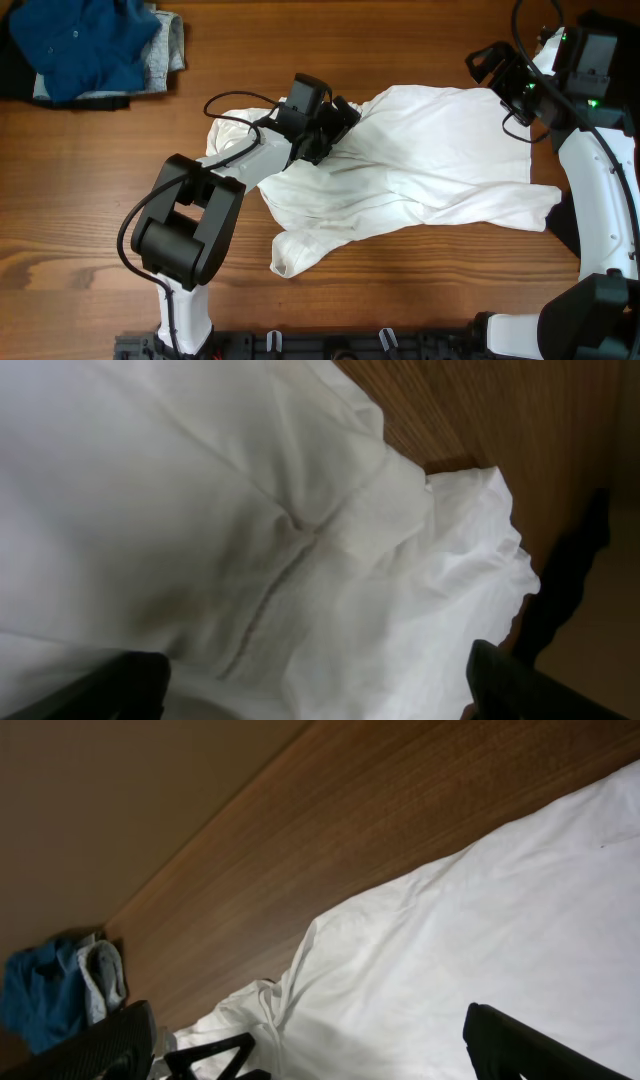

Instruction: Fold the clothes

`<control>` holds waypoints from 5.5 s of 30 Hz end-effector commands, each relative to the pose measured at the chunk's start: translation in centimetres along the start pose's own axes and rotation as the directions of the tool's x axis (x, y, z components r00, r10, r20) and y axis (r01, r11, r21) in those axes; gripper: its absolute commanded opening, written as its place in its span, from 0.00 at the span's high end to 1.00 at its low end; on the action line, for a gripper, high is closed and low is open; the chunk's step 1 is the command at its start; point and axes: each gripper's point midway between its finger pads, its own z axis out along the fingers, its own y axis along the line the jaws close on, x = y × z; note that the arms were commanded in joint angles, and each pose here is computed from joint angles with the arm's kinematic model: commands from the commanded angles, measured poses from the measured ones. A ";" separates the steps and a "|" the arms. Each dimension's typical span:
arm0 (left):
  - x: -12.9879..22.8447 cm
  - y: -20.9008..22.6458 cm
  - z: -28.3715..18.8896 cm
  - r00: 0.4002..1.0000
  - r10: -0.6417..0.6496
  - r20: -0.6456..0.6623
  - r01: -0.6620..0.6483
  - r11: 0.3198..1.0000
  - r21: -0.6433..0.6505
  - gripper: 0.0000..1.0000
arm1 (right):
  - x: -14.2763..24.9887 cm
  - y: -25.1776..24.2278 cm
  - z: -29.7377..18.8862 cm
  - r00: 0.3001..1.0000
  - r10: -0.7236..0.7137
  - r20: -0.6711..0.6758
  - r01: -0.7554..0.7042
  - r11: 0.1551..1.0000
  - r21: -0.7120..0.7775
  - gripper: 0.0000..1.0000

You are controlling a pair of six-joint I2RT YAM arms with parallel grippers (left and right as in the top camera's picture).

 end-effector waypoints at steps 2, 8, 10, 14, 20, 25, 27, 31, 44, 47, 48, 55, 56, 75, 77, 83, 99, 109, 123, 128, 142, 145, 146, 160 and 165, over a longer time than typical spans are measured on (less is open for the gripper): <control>-0.3 1.1 0.9 0.999 -0.032 -0.002 0.032 0.999 -0.025 0.29 | -0.3 -0.1 0.1 1.000 -0.024 0.007 0.024 1.000 0.016 0.01; -2.0 1.6 0.4 0.998 -0.058 0.022 0.058 0.998 -0.021 0.72 | -1.1 -1.9 0.3 0.998 -0.027 0.056 0.020 0.993 0.113 0.09; -2.5 1.8 0.3 0.997 -0.067 0.030 0.067 0.998 -0.021 0.81 | -1.2 -2.3 0.6 0.998 -0.026 0.056 0.018 0.992 0.128 0.11; -3.3 2.1 0.0 0.996 -0.081 0.039 0.082 0.996 -0.019 0.96 | -1.1 -3.0 2.1 0.999 -0.020 0.041 0.014 0.991 0.136 0.11; -4.5 2.5 -0.4 0.990 -0.127 0.055 0.128 0.992 -0.014 0.96 | -1.8 -3.5 5.9 0.991 -0.129 0.030 0.125 0.987 0.098 0.11; -5.3 3.0 -0.8 0.987 -0.151 0.059 0.152 0.988 -0.016 0.96 | -2.8 -5.4 8.4 0.989 -0.132 0.059 0.123 0.982 0.144 0.16; -5.3 3.3 -0.8 0.986 -0.156 0.056 0.158 0.987 -0.025 0.96 | -3.7 -7.2 8.8 0.988 -0.129 0.086 0.108 0.971 0.213 0.18; -5.1 3.6 -0.8 0.986 -0.161 0.051 0.163 0.986 -0.038 0.96 | -5.5 -10.6 8.5 0.987 -0.118 0.110 0.078 0.946 0.314 0.19; -5.1 3.6 -0.8 0.986 -0.161 0.052 0.163 0.986 -0.039 0.96 | -6.5 -17.5 9.9 0.998 -0.047 -0.032 0.056 0.892 0.449 0.19; -5.1 3.6 -0.8 0.986 -0.161 0.052 0.163 0.986 -0.038 0.96 | -6.3 -18.5 10.8 0.997 -0.052 -0.064 0.076 0.879 0.470 0.19; -5.1 3.6 -0.8 0.986 -0.161 0.052 0.163 0.986 -0.038 0.96 | -6.1 -18.7 11.1 0.996 -0.050 -0.072 0.078 0.877 0.474 0.19; -5.1 3.6 -0.8 0.986 -0.161 0.051 0.163 0.986 -0.038 0.96 | -6.4 -20.7 12.0 0.986 -0.135 -0.098 0.167 0.832 0.528 0.23; -5.1 3.6 -0.8 0.986 -0.161 0.051 0.163 0.986 -0.038 0.96 | -6.6 -20.8 12.2 0.984 -0.149 -0.097 0.177 0.830 0.528 0.25; -5.1 3.6 -0.8 0.986 -0.162 0.051 0.164 0.986 -0.038 0.96 | -5.2 -20.5 16.9 0.969 -0.218 -0.116 0.247 0.832 0.496 0.48; -5.1 3.6 -0.8 0.986 -0.162 0.051 0.164 0.986 -0.038 0.96 | -4.9 -20.8 17.2 0.969 -0.212 -0.123 0.245 0.832 0.498 0.50; -5.0 3.5 -0.8 0.986 -0.160 0.046 0.162 0.986 -0.036 0.96 | -5.0 -21.4 17.1 0.971 -0.209 -0.117 0.239 0.817 0.525 0.75; -9.8 -3.9 -8.7 0.959 0.118 0.259 -0.148 0.984 0.101 0.96 | -9.3 -17.7 14.3 0.990 -0.120 0.069 0.070 0.865 0.497 0.96; -11.5 -10.0 -18.3 0.864 0.238 0.443 -0.324 0.937 0.129 0.96 | -14.4 -11.1 6.1 0.954 -0.157 0.257 0.033 0.902 0.431 0.96; -7.6 -15.4 -40.2 0.600 0.264 0.755 -0.441 0.897 0.036 0.96 | -16.2 -2.8 -7.6 0.877 -0.199 0.438 0.042 0.938 0.343 0.96; -5.2 -15.3 -44.8 0.566 0.235 0.790 -0.468 0.881 0.073 0.96 | -15.1 -2.0 -10.1 0.878 -0.185 0.442 0.029 0.941 0.337 0.96; 0.6 -15.3 -55.6 0.426 0.199 0.882 -0.491 0.870 0.041 0.96 | -11.9 4.7 -26.0 0.724 -0.197 0.662 0.064 0.974 0.220 0.96; 0.4 -15.9 -57.3 0.378 0.204 0.903 -0.467 0.884 -0.004 0.96 | -11.1 5.8 -28.9 0.683 -0.198 0.703 0.079 0.977 0.199 0.96; 0.0 -16.3 -58.1 0.346 0.206 0.915 -0.452 0.892 -0.030 0.96 | -11.0 6.3 -29.8 0.669 -0.198 0.716 0.084 0.978 0.192 0.96; -3.7 -18.6 -60.2 0.099 0.305 0.947 -0.192 0.940 -0.283 0.96 | -12.1 7.1 -30.5 0.657 -0.196 0.728 0.084 0.979 0.187 0.96; -0.9 -18.3 -61.6 0.048 0.361 0.931 -0.138 0.926 -0.351 0.96 | -11.4 7.5 -31.5 0.654 -0.196 0.731 0.095 0.980 0.178 0.96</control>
